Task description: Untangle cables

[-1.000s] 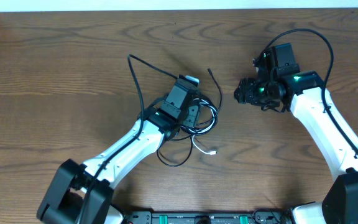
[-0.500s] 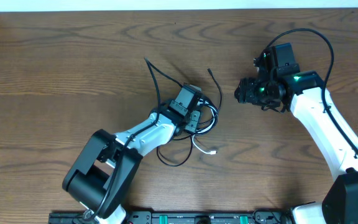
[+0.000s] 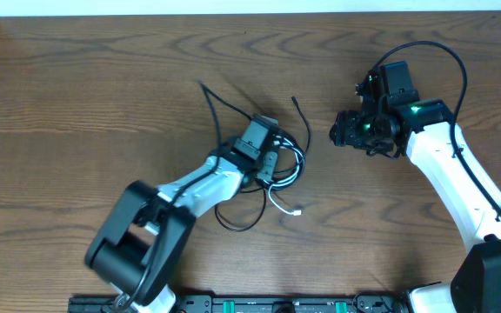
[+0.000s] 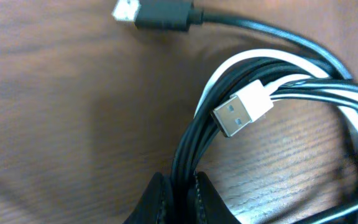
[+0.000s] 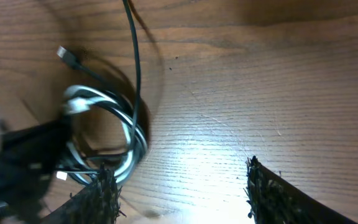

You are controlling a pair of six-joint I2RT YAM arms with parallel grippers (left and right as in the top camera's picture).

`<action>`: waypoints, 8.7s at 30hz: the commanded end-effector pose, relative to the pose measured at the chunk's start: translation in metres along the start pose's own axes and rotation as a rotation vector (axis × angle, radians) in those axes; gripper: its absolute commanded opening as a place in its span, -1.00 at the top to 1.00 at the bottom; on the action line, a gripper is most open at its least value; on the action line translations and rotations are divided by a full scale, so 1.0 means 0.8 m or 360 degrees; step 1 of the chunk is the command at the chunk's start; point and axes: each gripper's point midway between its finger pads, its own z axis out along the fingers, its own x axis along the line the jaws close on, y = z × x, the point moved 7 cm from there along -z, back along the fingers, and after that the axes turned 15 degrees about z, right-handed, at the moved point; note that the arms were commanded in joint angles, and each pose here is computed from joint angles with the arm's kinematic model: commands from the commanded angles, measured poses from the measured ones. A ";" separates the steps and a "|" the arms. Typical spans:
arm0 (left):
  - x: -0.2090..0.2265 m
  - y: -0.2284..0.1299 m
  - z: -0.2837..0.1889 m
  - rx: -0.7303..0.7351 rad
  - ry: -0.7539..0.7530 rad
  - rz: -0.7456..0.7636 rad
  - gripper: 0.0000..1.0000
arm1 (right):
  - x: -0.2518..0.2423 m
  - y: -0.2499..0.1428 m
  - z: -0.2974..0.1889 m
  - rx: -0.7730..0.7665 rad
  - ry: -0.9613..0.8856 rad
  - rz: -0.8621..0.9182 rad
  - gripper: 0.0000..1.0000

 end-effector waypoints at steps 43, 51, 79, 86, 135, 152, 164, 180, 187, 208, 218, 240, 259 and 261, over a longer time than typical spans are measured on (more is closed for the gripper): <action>0.068 0.064 -0.141 -0.0582 -0.0192 -0.0222 0.85 | 0.078 -0.017 -0.009 0.0100 0.0676 -0.0520 0.97; 0.081 0.057 -0.130 -0.0526 -0.0030 -0.0258 0.85 | 0.088 -0.003 -0.117 -0.0346 0.0854 -0.0790 0.97; 0.067 0.079 -0.127 -0.0678 -0.0240 -0.0216 0.85 | -0.033 0.031 -0.176 -0.0407 0.0693 0.0006 0.42; 0.067 0.097 -0.138 -0.0826 -0.0261 -0.0188 0.86 | 0.024 0.017 -0.045 0.0324 0.0901 0.0045 -0.01; 0.043 0.095 -0.153 -0.0823 -0.0568 -0.0185 0.85 | 0.111 -0.016 0.100 0.0200 0.0432 0.0755 0.98; 0.066 0.094 -0.146 -0.0813 -0.0284 -0.0279 0.86 | 0.095 -0.015 0.098 0.0281 0.0396 0.0769 -0.15; 0.066 0.095 -0.147 -0.0812 -0.0294 -0.0358 0.85 | 0.086 -0.006 0.099 0.0251 0.0332 0.1138 -0.20; 0.065 0.098 -0.148 -0.0837 -0.0307 -0.0358 0.85 | 0.100 -0.005 0.104 0.0155 0.0362 0.1234 -0.18; 0.061 0.103 -0.151 -0.0866 -0.0331 -0.0380 0.85 | 0.101 -0.011 0.123 0.0206 0.0338 0.1271 -0.14; 0.057 0.095 -0.144 -0.0792 -0.0216 -0.0394 0.85 | 0.117 -0.017 0.121 0.0375 0.0580 0.0621 0.98; 0.054 0.067 -0.126 -0.0568 -0.0189 -0.0270 0.85 | 0.094 0.052 0.031 0.0096 0.0886 0.0348 0.98; 0.145 0.027 -0.081 -0.0434 0.0847 -0.0941 0.85 | -0.037 0.120 -0.034 -0.0035 0.1042 0.0304 0.98; 0.121 0.112 -0.097 -0.0952 -0.0180 -0.0823 0.85 | -0.040 0.065 0.008 0.0073 0.0502 0.0018 0.98; 0.122 0.118 -0.102 -0.1009 -0.0143 -0.0705 0.85 | -0.033 0.058 0.013 0.0079 0.0463 -0.0045 0.93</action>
